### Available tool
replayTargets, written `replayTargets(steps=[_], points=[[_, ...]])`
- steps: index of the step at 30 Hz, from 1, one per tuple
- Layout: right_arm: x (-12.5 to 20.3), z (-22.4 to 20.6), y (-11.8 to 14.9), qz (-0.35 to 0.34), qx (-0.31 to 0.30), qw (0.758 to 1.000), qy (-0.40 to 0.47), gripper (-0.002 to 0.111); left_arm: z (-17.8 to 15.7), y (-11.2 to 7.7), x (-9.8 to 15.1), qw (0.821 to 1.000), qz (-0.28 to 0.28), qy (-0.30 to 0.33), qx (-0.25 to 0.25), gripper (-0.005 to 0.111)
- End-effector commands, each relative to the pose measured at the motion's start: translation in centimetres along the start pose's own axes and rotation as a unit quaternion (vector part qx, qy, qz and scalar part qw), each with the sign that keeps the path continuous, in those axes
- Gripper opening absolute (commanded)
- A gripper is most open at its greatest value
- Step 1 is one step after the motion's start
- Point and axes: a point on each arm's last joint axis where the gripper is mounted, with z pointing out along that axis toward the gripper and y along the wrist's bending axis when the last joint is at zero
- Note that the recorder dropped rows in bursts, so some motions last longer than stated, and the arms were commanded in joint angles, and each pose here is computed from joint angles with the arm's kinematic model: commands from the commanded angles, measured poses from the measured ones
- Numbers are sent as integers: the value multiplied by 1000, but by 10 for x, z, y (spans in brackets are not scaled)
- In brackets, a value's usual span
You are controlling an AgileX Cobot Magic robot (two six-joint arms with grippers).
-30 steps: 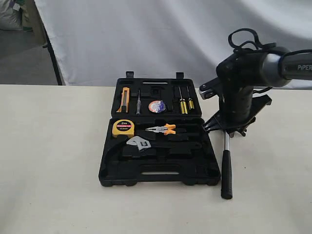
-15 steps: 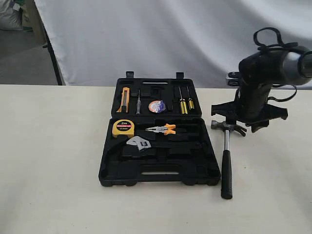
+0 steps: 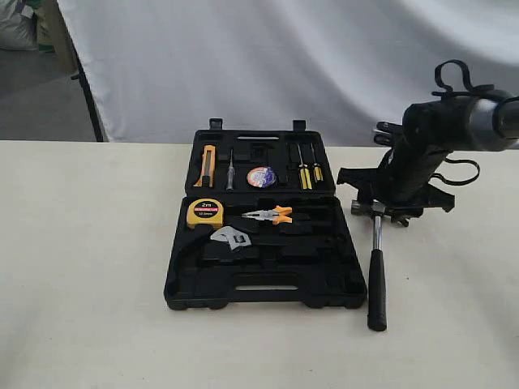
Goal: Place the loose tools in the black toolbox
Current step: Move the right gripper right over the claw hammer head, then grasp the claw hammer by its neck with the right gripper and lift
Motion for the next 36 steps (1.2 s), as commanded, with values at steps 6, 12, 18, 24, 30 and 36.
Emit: replayTargets(steps=[6, 12, 18, 24, 30, 36], points=[[8, 29, -5, -19, 12, 1000, 16, 52, 0, 1, -2, 1000, 0, -10, -10, 1], [9, 27, -8, -42, 22, 998, 29, 0, 0, 1, -2, 1000, 0, -10, -10, 1], [1, -15, -9, -49, 33, 998, 31, 0, 0, 1, -2, 1000, 0, -10, -10, 1], [-2, -49, -11, -81, 36, 996, 33, 0, 0, 1, -2, 1000, 0, -10, -10, 1], [-2, -66, -5, -123, 24, 992, 30, 0, 0, 1, -2, 1000, 0, -10, -10, 1], [6, -71, 19, -196, -4, 980, 18, 0, 0, 1, -2, 1000, 0, -10, -10, 1]])
